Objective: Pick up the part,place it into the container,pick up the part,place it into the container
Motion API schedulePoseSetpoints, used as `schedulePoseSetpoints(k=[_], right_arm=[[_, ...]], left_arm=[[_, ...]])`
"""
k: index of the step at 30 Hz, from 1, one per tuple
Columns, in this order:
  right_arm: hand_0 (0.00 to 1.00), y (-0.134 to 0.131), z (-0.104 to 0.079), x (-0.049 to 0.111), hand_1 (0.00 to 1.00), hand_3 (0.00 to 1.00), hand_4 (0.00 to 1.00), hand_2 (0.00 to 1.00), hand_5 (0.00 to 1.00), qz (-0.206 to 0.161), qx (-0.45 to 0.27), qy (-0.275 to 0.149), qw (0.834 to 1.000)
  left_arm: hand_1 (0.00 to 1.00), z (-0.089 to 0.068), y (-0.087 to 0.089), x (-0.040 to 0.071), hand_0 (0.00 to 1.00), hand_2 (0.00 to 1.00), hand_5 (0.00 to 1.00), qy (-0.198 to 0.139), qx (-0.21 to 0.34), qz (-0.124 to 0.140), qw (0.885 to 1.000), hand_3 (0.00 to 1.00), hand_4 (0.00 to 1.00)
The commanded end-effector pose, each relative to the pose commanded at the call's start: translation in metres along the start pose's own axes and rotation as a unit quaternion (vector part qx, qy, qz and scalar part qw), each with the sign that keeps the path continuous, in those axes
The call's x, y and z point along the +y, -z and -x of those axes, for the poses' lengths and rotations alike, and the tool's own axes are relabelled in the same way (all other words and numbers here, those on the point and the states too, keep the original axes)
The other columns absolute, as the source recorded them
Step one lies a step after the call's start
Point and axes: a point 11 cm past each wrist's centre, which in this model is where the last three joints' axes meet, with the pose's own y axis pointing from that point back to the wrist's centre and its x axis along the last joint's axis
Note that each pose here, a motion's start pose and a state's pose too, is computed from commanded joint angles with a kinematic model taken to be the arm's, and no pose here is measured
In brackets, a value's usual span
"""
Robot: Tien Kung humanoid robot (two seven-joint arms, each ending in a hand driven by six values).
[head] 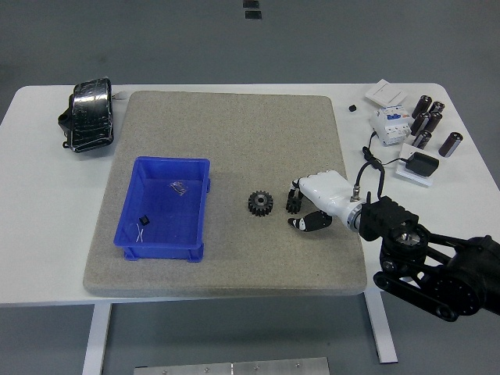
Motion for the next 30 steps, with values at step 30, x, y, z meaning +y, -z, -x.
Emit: schedulePoseSetpoints(k=[30], right_arm=[[0.299,0.0063,0.0051,0.0002,0.434,0.562,0.599,0.425,0.337,-0.011,-0.016,-0.008,1.000]], left_arm=[[0.678,-0.0010,0.0008,-0.0004,0.693,0.660,0.254,0.000,0.006,0.002,1.000,0.582,0.731]])
